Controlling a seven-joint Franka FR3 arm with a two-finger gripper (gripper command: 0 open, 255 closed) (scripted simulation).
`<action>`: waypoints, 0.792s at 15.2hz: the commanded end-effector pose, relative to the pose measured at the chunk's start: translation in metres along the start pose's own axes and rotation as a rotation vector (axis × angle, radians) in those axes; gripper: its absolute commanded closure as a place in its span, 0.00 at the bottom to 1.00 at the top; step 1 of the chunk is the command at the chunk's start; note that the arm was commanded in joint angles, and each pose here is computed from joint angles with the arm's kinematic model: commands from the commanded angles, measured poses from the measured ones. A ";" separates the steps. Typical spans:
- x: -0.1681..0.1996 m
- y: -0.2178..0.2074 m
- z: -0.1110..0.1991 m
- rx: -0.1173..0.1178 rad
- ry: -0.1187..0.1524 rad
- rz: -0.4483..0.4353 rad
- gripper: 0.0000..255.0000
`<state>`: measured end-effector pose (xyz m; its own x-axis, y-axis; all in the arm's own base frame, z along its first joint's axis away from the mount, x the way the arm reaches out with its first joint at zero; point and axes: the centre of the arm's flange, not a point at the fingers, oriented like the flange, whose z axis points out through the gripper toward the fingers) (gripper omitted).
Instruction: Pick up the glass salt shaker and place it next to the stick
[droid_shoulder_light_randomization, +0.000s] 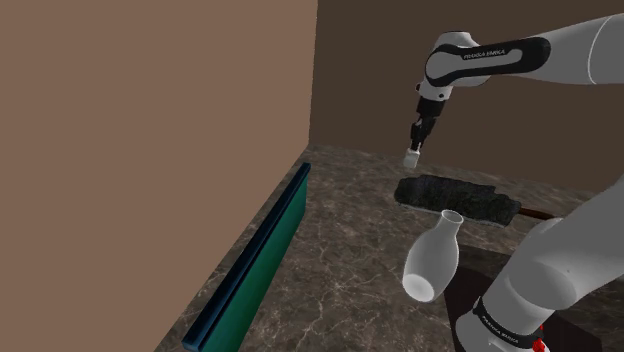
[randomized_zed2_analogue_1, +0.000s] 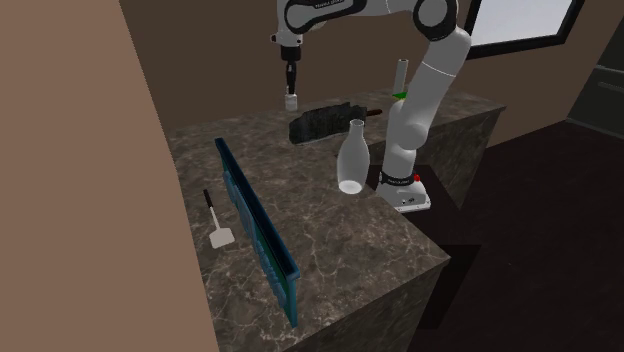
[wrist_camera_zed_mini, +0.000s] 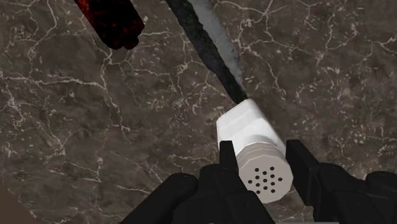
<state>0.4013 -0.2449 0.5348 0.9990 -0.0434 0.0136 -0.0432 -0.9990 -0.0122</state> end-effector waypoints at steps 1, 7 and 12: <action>0.001 0.027 -0.001 -0.001 0.000 -0.001 1.00; 0.001 0.106 -0.002 -0.001 0.000 -0.001 1.00; 0.000 0.172 -0.003 -0.001 0.000 -0.001 1.00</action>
<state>0.3941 -0.4057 0.5340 0.9989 -0.0446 0.0137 -0.0444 -0.9989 -0.0115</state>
